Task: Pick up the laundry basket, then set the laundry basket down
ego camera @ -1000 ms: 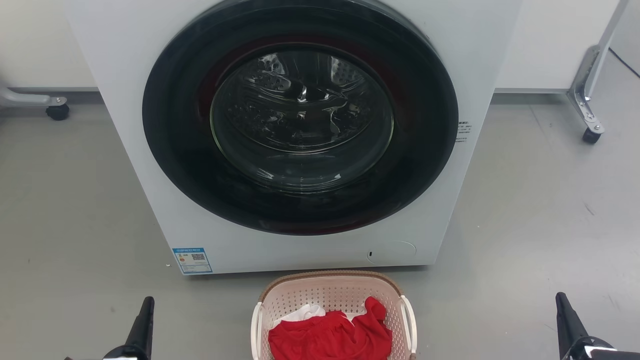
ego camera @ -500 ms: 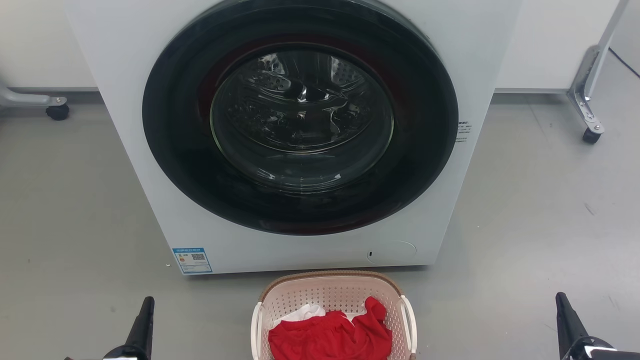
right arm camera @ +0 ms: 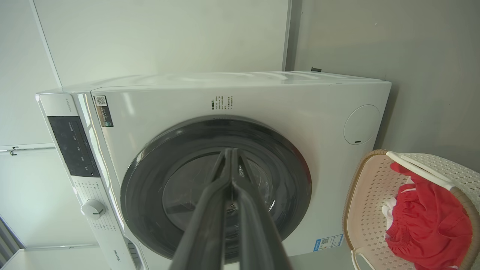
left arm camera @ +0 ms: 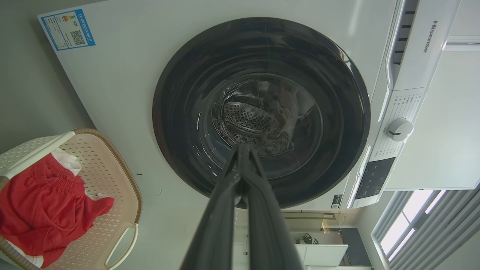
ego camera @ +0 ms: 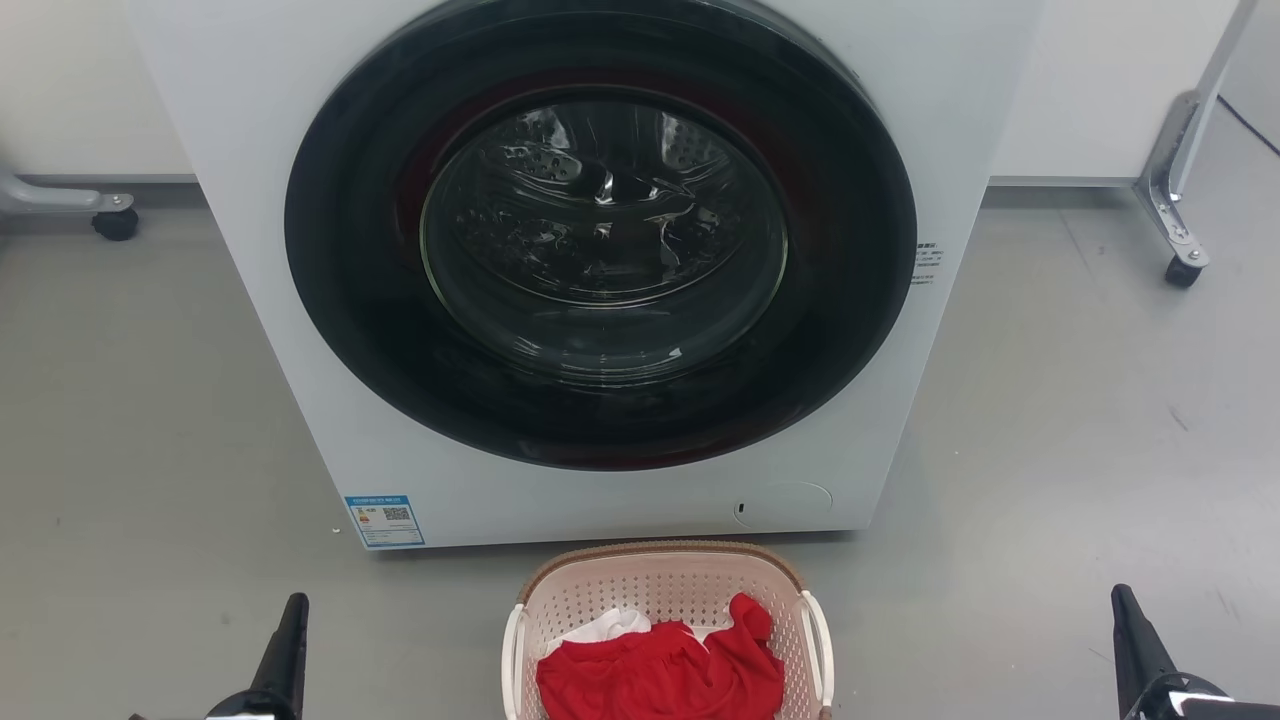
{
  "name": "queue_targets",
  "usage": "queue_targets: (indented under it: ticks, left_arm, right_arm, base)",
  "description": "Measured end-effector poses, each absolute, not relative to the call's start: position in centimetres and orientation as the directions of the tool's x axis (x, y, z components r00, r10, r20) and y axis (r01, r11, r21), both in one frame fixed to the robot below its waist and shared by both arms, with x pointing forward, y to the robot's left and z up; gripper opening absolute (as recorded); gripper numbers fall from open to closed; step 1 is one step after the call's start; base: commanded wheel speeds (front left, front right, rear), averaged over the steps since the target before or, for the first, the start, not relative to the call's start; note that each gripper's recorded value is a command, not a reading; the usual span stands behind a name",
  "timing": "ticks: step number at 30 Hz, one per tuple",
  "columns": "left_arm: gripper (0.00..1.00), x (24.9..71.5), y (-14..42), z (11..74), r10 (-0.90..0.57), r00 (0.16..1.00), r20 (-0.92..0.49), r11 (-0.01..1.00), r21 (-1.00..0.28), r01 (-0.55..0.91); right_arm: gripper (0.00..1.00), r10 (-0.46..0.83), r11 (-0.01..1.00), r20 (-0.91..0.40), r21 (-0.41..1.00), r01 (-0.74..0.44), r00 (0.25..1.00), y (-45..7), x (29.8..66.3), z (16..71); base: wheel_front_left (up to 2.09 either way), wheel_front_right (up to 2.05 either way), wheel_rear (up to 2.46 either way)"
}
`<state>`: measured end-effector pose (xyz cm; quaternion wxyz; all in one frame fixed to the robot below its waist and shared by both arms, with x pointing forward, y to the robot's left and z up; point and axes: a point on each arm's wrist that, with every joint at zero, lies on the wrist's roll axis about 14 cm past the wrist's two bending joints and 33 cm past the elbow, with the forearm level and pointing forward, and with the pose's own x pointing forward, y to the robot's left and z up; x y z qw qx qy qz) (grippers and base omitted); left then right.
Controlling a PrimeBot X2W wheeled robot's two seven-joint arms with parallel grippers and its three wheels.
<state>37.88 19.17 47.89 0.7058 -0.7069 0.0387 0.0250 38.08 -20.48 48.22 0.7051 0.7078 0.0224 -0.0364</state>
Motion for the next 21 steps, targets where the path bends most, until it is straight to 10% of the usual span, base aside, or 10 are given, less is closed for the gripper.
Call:
queue_targets:
  ticks: [21]
  left_arm:
    - [0.0,37.88,19.17,47.9,-0.019,0.996,-0.09,-0.001,-0.996,-0.09]
  right_arm:
    - [0.0,-0.02,-0.005,-0.083,0.997,0.083,0.996,-20.48,38.09,48.22]
  base:
    - [0.0,0.0,0.0]
